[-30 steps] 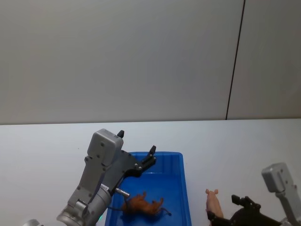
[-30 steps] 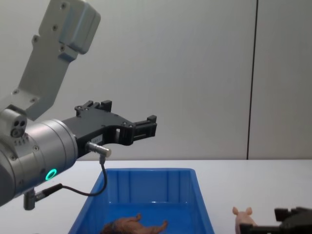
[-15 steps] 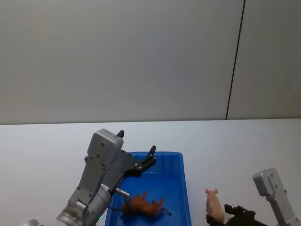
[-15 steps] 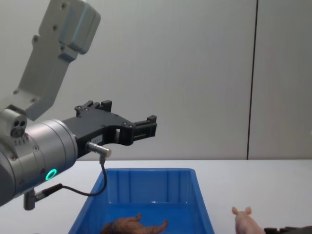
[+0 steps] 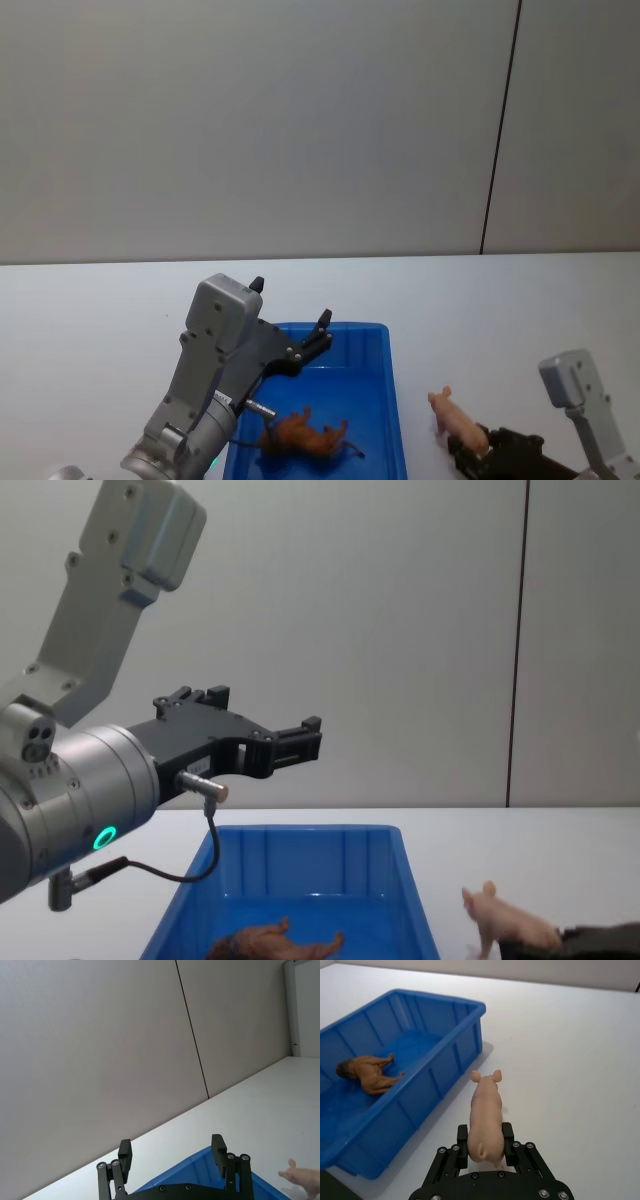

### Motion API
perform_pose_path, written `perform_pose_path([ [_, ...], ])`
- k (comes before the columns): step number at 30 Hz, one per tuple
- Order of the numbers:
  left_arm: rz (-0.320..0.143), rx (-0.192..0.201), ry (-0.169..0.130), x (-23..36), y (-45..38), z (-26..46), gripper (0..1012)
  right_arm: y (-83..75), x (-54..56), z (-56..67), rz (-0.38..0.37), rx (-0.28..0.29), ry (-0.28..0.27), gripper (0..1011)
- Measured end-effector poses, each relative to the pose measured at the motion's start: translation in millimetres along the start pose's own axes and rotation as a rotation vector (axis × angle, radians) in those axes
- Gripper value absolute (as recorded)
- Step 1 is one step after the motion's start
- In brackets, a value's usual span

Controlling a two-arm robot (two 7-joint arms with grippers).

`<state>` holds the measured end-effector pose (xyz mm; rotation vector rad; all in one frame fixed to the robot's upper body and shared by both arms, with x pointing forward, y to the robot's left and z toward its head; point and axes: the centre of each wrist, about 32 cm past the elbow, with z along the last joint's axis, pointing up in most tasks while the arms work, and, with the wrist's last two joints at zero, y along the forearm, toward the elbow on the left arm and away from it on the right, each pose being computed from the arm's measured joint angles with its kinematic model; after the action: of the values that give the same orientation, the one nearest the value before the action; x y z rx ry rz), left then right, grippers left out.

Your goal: Pick up the two dolls from the table and place them into the box.

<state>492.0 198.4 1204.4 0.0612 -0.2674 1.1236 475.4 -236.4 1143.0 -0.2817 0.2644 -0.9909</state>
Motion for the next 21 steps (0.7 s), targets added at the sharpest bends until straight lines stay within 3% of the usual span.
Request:
perform_pose_path([
  [9, 0.000, 0.000, 0.000, 0.0, 0.0, 0.0, 1002, -4.8, -3.0, 15.2, -0.024, 0.087, -0.053, 380],
  [21, 0.000, 0.000, 0.000, 0.0, 0.0, 0.0, 1002, -5.7, -7.8, 54.6, 0.043, 0.221, -0.099, 379],
])
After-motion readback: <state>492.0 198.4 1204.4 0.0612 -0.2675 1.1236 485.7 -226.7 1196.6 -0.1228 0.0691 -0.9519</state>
